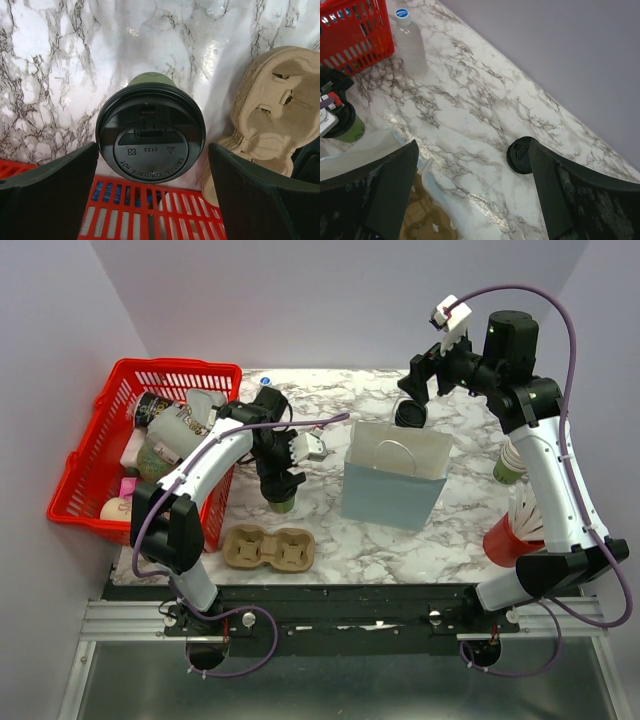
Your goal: Pack the takeout coffee
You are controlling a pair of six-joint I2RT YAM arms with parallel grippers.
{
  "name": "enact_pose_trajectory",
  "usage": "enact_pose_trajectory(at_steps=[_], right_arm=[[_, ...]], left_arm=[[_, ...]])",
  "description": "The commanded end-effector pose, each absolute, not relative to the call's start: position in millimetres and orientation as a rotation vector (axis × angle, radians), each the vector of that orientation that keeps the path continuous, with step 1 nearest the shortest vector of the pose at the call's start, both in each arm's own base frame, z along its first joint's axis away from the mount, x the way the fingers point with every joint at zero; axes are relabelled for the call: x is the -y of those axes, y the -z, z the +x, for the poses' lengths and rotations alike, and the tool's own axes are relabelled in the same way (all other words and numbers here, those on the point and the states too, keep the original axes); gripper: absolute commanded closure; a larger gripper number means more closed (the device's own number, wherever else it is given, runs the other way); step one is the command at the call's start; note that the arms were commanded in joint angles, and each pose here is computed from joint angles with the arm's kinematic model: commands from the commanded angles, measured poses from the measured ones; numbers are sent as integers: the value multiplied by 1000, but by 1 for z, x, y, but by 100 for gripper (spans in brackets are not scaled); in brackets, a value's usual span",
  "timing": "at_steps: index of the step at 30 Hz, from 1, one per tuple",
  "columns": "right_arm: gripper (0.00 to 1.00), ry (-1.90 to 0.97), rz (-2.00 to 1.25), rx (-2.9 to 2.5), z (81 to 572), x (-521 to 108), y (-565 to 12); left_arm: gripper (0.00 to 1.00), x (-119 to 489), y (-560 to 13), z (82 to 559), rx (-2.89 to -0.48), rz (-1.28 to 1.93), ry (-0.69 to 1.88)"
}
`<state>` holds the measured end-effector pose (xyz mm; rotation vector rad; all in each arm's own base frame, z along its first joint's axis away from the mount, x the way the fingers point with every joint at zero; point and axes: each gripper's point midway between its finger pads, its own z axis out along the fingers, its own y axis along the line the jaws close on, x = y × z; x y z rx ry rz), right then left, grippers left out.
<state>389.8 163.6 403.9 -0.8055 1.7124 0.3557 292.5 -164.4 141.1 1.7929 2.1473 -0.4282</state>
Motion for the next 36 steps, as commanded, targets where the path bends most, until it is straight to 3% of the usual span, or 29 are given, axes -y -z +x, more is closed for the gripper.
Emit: enact_pose_trajectory(at_steps=[1,20,36], right_arm=[[0,-375,-823,-1693,393,-169,-405],[0,-341,-835,-1694,401,-167,-404],[1,-272,-986,-1859,404,-122,-350]], left_arm=[[1,167,-149,300,-2089,1769,391],[5,159,-136,294,-2085,1809,361],[33,171,-164,280,-1995,1808,468]])
